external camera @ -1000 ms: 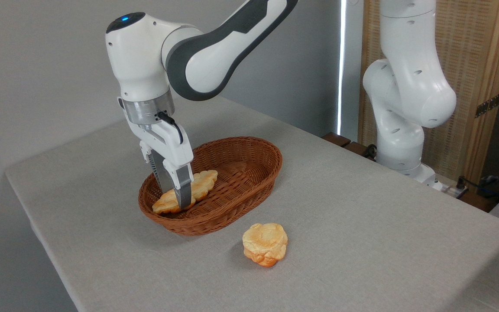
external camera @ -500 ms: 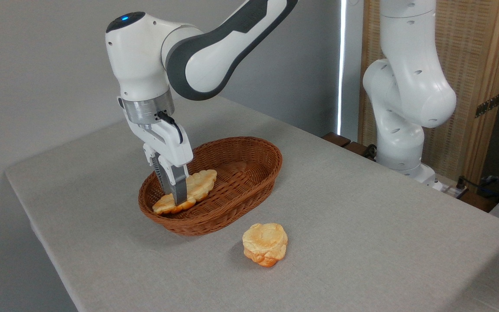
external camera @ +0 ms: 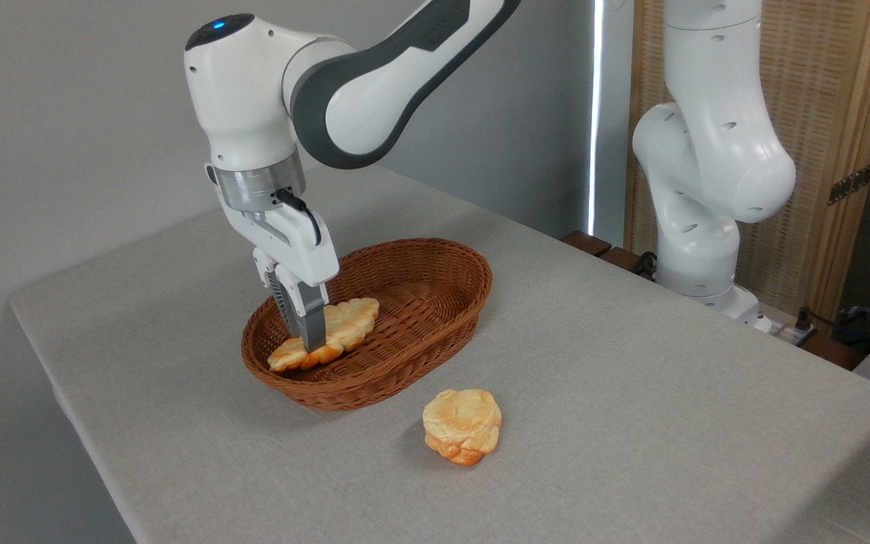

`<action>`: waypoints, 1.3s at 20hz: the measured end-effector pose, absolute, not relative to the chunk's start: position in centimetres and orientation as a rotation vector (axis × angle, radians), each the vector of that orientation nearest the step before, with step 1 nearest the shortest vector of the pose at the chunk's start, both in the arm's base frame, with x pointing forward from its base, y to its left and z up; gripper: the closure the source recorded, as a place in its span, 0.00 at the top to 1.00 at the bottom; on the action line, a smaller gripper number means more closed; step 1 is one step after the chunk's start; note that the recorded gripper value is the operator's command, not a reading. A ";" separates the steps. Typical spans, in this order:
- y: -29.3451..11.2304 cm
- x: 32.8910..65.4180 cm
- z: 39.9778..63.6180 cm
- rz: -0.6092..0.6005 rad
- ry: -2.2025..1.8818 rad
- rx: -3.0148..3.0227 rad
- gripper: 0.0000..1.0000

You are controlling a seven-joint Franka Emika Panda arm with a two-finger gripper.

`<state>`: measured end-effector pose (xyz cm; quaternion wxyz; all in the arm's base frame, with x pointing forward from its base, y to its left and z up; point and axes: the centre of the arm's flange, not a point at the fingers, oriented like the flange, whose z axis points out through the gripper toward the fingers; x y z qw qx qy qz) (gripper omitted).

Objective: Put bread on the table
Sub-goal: 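Lift the croissant out of the basket and carry it beside the bun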

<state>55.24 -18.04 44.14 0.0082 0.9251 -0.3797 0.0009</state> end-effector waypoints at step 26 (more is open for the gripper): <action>0.1 52.6 54.6 -0.037 -1.434 2.722 0.24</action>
